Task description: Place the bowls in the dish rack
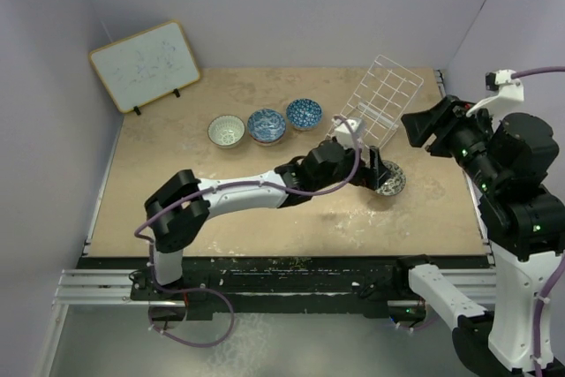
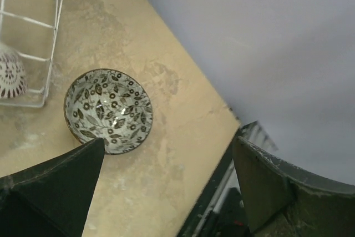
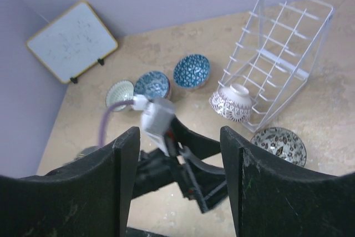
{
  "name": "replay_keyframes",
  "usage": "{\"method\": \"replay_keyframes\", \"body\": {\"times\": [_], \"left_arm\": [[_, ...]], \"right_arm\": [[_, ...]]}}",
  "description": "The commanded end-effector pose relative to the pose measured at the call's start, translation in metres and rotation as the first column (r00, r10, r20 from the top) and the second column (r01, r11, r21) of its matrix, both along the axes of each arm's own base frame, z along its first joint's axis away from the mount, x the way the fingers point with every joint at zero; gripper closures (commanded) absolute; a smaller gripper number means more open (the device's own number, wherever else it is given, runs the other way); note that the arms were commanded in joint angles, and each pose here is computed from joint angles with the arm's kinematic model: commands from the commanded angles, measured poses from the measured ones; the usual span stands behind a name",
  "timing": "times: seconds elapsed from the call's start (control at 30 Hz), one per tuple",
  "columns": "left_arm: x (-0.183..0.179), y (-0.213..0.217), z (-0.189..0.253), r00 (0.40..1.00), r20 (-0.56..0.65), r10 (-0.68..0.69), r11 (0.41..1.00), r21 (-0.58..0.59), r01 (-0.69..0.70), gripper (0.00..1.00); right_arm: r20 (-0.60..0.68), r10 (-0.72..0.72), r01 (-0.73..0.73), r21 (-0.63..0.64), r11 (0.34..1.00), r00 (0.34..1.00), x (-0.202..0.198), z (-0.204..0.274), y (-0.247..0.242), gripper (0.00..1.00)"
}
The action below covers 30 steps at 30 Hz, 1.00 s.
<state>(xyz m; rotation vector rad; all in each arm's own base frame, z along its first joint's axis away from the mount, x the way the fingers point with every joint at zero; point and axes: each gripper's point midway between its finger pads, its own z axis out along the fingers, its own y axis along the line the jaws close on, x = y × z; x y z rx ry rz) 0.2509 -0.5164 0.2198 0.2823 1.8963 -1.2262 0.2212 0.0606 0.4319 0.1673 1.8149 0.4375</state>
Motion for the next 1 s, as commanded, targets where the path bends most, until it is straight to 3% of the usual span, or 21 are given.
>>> {"method": "replay_keyframes", "body": {"times": [0.0,0.2,0.53,0.7,0.97], "left_arm": [[-0.016,-0.022,-0.055,0.953,0.166,-0.254,0.911,0.371,0.179,0.01],[-0.028,-0.057,-0.073,0.837,0.278,-0.470,0.807,0.520,0.281,0.01],[-0.020,-0.098,-0.069,0.718,0.433,-0.544,0.778,0.581,0.239,0.00],[-0.013,-0.111,-0.094,0.679,0.422,-0.601,0.725,0.645,0.241,0.05],[-0.010,-0.113,-0.128,0.675,0.361,-0.643,0.661,0.707,0.251,0.19]], "right_arm": [[0.072,-0.037,0.038,-0.005,0.999,0.997,-0.005,0.030,-0.008,0.37],[0.050,-0.018,0.018,-0.002,1.000,0.999,-0.006,0.026,-0.004,0.36],[0.057,-0.053,0.055,-0.028,0.998,0.997,-0.012,0.029,-0.013,0.34],[0.051,-0.062,0.064,-0.039,0.997,0.997,-0.012,0.026,-0.016,0.34],[0.051,-0.067,0.069,-0.045,0.997,0.996,-0.009,0.025,-0.016,0.34]]}}
